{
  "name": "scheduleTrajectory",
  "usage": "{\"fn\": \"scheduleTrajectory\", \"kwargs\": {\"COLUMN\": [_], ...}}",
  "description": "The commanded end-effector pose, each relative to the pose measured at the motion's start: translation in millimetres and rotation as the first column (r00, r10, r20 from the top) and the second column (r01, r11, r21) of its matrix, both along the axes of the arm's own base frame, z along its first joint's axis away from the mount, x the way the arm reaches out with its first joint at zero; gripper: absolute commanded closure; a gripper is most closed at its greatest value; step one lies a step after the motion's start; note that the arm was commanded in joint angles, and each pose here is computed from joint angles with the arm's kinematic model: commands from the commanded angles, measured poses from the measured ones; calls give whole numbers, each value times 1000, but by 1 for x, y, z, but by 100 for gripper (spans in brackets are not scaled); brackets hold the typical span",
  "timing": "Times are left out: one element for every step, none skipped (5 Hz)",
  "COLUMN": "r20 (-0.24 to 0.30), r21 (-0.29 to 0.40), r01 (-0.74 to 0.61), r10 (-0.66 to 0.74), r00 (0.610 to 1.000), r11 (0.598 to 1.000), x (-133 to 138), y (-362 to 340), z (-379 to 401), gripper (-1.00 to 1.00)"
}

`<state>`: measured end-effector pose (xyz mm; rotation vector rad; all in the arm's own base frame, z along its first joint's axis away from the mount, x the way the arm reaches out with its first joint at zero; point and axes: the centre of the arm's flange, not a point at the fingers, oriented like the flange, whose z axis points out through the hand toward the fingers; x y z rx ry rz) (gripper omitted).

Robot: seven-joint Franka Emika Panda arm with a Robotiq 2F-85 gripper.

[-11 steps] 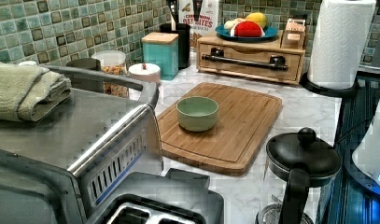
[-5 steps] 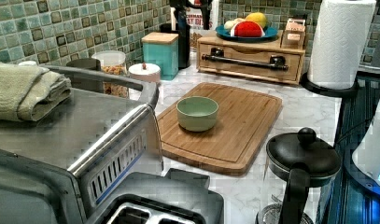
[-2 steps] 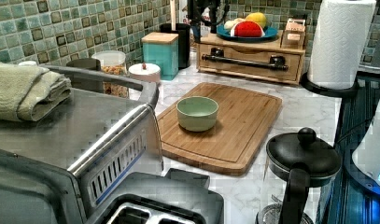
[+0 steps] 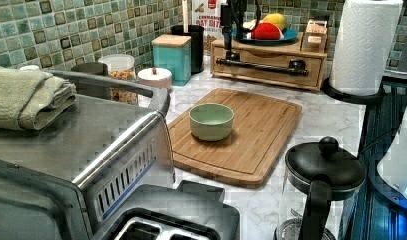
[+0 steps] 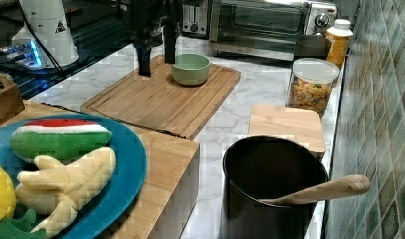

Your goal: Open the drawer.

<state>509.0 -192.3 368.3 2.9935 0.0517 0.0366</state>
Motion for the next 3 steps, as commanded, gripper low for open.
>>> {"fn": "scheduleTrajectory", "kwargs": {"r20": [56,57,66], "r21": [-39,-39,-29], "r01": [-46,-59,-59], "r10": [48,62,61], "r00": [997,996,996], "r11": [998,997,998], "x": [-28,-35,-40], "y": [-46,-56,-62], "z": [-13,-23,-35], "gripper": [-100,-100,-100]}}
